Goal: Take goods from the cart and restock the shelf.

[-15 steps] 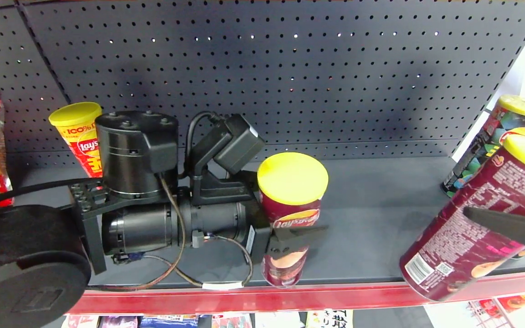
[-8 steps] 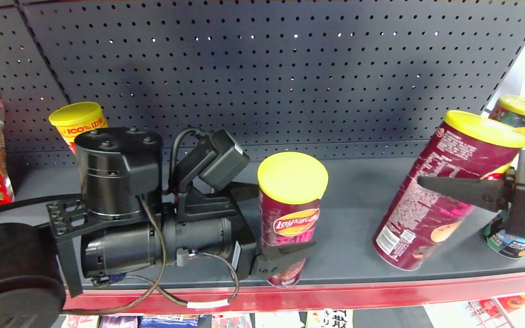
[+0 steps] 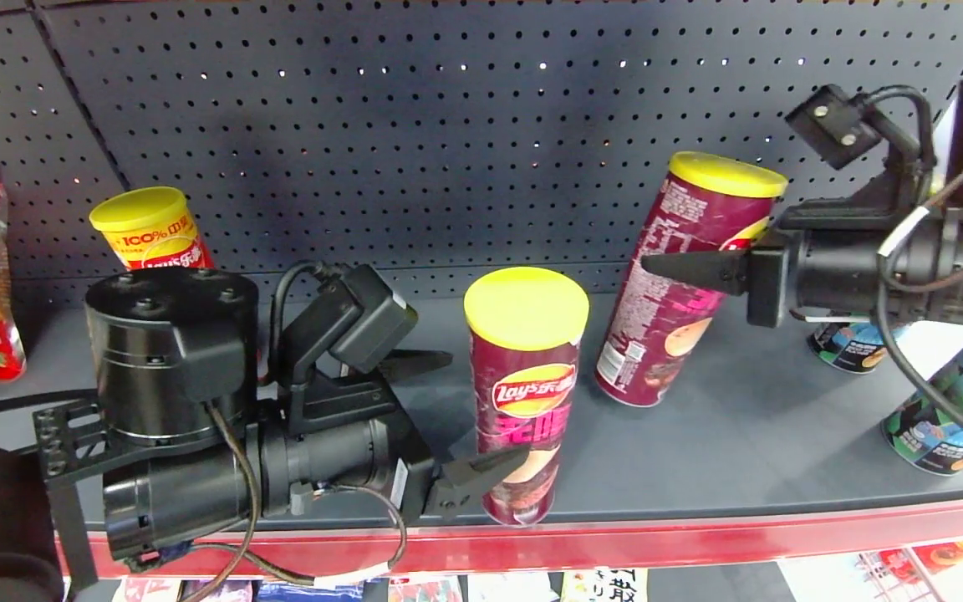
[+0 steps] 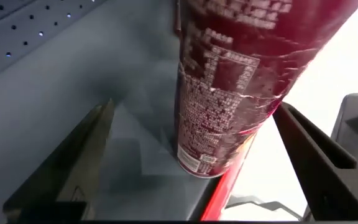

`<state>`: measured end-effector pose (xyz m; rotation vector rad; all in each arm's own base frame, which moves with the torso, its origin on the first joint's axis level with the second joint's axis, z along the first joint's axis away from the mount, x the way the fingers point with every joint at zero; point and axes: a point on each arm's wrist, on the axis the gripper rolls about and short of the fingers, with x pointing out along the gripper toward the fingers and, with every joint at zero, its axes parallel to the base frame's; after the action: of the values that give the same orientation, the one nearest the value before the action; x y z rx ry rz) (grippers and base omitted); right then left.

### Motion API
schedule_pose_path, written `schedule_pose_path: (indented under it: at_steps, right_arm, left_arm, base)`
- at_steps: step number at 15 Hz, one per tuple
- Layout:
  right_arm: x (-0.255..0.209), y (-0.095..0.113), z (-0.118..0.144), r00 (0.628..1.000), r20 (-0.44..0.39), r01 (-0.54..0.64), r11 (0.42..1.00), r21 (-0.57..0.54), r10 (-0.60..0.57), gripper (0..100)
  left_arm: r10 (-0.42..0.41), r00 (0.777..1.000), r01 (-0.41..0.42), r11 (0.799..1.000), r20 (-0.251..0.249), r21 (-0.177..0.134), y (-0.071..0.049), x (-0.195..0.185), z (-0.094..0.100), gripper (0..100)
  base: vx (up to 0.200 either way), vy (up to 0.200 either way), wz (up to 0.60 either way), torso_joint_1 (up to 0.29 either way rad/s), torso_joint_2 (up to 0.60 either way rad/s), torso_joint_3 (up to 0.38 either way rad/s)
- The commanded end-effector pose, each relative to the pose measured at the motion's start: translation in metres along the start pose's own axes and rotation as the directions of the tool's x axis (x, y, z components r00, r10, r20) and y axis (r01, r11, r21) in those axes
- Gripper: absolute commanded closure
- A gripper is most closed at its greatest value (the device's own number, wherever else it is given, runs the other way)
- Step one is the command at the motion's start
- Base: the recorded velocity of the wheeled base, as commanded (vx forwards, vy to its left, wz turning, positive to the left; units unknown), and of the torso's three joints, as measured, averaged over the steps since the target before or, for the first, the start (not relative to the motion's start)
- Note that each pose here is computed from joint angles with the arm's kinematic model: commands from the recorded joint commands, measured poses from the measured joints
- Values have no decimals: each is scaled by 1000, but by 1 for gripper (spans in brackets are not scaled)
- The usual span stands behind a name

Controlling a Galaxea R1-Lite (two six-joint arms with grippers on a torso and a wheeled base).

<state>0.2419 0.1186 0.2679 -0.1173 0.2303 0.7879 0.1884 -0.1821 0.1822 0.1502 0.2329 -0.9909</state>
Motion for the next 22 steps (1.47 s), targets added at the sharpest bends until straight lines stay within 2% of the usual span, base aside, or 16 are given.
schedule_pose_path:
  at_steps: [1,2,7,14,16,19,22]
  right_arm:
    - [30,-8,-4,999,-32,-12,1000,8,13,100]
    - [46,-12,-1,999,-29,-18,1000,6,18,100]
    - [56,-4,-3,998,-40,-50,999,1,50,100]
    - [86,-6,0,998,-20,-64,998,-13,64,100]
    - [96,-9,1,998,-15,-64,998,-21,64,100]
    - [101,-6,1,998,-18,-69,997,-34,68,100]
    - [102,-6,-1,998,-26,-65,997,-31,64,100]
  left_arm:
    - [2,1000,-2,1000,0,0,0,-1,0,0]
    - [3,1000,-3,1000,13,3,0,-1,3,0]
    - [-36,999,35,999,37,10,-9,-10,8,0]
    - [-47,999,47,999,-17,-4,-20,-56,-3,0]
    - [-30,999,30,1000,-27,-8,-20,-61,-8,0]
    - [50,999,-51,999,-21,-14,-11,-64,-7,0]
    - [60,998,-60,998,-18,-15,-11,-66,-6,0]
  base:
    - [0,0,0,0,0,0]
    - [0,0,0,0,0,0]
    - [0,0,0,0,0,0]
    - [0,0,0,0,0,0]
    - [0,0,0,0,0,0]
    - [0,0,0,0,0,0]
    - [0,0,0,0,0,0]
